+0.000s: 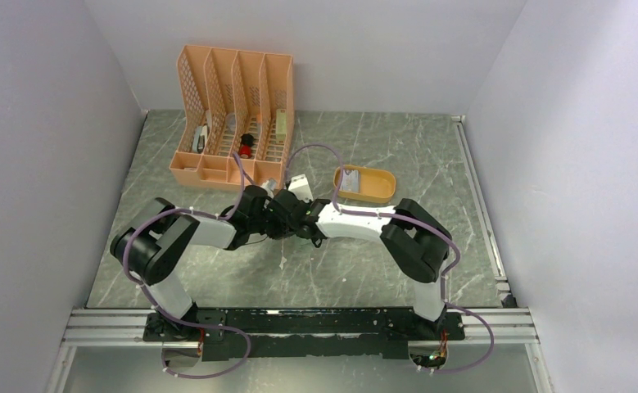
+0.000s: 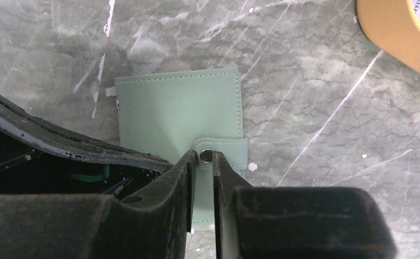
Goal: Put the credit cards into the card holder
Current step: Open the card holder at the center of the board.
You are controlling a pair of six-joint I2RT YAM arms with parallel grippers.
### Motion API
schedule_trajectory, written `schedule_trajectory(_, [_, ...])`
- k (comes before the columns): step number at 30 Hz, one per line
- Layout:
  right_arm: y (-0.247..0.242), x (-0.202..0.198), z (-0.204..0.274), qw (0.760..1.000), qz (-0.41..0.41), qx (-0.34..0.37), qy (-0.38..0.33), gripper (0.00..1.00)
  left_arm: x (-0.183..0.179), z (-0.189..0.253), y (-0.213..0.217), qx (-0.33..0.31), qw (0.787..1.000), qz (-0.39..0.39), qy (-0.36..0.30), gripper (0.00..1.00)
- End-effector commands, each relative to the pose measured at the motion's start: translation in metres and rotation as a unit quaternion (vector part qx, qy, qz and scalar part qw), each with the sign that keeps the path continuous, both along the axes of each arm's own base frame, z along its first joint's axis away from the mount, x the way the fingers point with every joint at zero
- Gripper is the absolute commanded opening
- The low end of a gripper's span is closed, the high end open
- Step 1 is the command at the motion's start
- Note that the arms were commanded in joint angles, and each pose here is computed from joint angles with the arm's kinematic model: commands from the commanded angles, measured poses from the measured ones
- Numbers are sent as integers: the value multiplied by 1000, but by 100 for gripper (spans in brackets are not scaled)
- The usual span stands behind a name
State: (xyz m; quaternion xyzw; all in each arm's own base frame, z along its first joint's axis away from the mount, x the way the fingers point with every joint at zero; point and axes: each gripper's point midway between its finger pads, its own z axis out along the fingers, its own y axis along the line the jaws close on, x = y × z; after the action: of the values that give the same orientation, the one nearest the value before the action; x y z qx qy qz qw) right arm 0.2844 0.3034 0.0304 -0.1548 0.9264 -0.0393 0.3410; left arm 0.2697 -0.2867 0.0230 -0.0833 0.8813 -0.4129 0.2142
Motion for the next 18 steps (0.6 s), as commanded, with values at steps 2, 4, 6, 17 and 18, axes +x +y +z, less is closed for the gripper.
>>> schedule_trajectory(2, [-42, 6, -22, 996, -27, -84, -3, 13, -29, -63, 39, 110, 991, 16, 73, 5])
schedule_trajectory(4, [-44, 6, -23, 996, -28, -85, -2, 9, -29, -64, 40, 110, 991, 16, 74, 5])
schedule_trajectory(6, [-45, 6, -24, 996, -29, -85, 0, 7, -29, -64, 40, 110, 991, 17, 74, 5])
schedule_trajectory(17, [-54, 5, -21, 996, -44, -73, 1, 0, -31, -70, 43, 120, 990, 16, 79, 5])
schedule_trajectory(18, [-55, 6, -20, 996, -48, -69, 1, 0, -31, -71, 43, 121, 989, 16, 80, 5])
